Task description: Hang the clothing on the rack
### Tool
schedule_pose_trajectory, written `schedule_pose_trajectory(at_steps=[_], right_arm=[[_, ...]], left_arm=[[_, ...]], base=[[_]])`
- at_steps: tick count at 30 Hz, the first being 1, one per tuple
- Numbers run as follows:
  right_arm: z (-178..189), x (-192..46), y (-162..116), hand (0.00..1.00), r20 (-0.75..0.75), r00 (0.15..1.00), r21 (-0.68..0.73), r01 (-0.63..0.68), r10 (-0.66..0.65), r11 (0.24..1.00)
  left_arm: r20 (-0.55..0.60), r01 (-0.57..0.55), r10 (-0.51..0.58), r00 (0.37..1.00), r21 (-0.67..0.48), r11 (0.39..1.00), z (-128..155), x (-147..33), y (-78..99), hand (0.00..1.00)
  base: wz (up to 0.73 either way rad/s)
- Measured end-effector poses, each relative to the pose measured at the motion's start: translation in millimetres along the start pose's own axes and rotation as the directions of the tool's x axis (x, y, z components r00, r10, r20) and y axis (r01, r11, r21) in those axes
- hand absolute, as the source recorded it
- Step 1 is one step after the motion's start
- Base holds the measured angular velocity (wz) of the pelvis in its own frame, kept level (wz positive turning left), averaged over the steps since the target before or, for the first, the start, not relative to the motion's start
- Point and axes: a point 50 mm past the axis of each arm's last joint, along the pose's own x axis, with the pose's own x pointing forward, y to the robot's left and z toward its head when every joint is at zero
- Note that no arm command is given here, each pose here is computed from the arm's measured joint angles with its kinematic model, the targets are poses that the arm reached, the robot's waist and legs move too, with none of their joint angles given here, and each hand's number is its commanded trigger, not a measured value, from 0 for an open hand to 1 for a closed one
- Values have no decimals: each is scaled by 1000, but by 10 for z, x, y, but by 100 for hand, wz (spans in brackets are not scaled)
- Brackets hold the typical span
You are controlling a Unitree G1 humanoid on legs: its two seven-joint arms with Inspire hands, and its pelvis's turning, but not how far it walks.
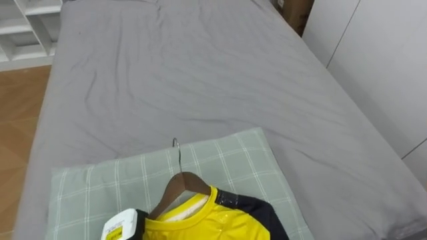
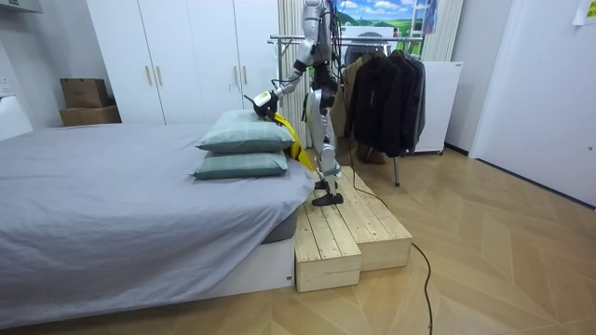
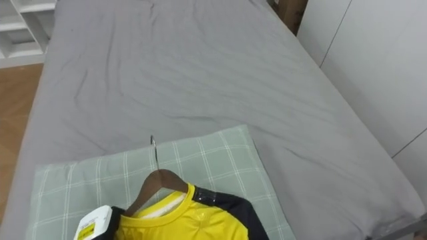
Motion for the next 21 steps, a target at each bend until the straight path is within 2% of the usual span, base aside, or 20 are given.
schedule_pose_trajectory(at_steps=[6,12,21], right_arm=[[1,-1,-4,0,8,1000,-16,1,-1,1000],[-5,-3,-42,0,6,1000,-20,13,-13,1000],[-134,-23,-86,0,-28,999,20,29,-28,999]], left_arm=[[17,-22,22,1000,-11,1000,24,3,19,100],[89,-111,116,989,-60,992,183,42,170,100],[101,-252,282,954,-234,939,247,-57,383,100]], base=[[1],[6],[0]])
